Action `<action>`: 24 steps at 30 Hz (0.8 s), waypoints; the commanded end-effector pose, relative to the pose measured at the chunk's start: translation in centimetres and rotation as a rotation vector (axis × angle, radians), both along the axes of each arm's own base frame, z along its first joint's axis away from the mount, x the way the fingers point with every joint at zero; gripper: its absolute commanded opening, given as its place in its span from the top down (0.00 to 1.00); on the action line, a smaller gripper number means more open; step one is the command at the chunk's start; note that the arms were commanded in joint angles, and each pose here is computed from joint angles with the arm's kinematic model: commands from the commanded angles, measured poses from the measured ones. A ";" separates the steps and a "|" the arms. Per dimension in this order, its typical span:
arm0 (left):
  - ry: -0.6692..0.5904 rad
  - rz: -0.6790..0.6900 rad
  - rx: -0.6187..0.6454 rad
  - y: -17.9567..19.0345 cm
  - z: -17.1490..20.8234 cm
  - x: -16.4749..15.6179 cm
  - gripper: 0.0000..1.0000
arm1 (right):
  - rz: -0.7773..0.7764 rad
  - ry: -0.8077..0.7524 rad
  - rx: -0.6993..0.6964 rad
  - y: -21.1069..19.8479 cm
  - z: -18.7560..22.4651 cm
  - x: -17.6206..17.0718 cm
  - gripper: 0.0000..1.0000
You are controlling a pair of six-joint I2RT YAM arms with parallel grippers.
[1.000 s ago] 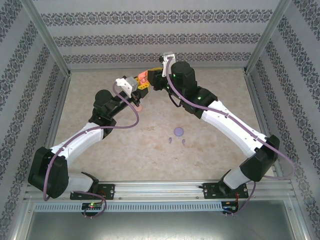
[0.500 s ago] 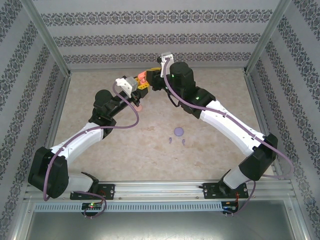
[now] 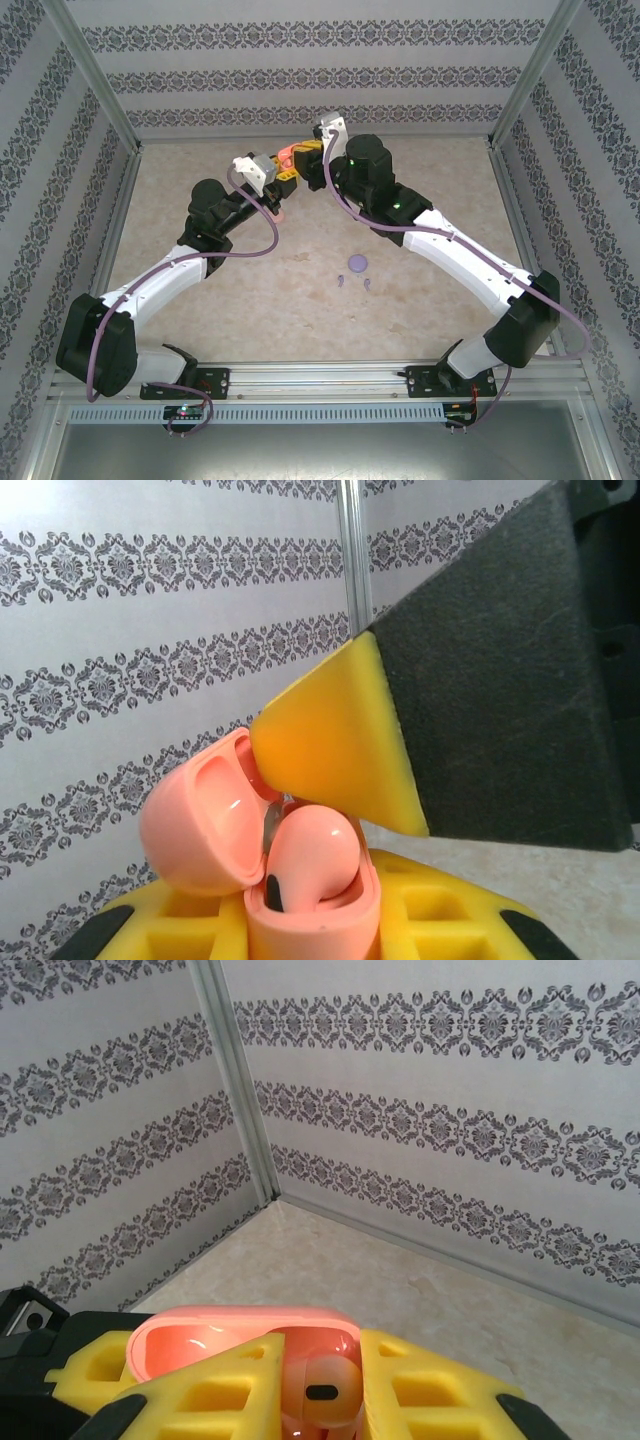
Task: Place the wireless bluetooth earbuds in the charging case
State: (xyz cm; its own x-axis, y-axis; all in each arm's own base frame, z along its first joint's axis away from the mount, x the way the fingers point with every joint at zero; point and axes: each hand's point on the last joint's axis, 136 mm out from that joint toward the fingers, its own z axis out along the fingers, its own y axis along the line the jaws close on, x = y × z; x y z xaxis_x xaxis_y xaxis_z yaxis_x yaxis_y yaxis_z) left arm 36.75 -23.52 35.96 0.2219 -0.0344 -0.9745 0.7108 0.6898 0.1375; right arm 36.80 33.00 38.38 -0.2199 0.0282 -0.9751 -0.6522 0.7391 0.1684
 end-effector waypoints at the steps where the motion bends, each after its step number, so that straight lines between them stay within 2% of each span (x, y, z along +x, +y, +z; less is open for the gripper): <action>1: -0.112 -0.009 -0.060 0.1 4.1 -1.2 1.00 | 0.125 0.028 -0.039 1.6 -1.6 -2.1 0.77; 24: -0.114 0.001 -0.061 0.2 4.3 -1.2 1.00 | 0.118 0.055 -0.081 0.9 -3.2 -2.4 0.68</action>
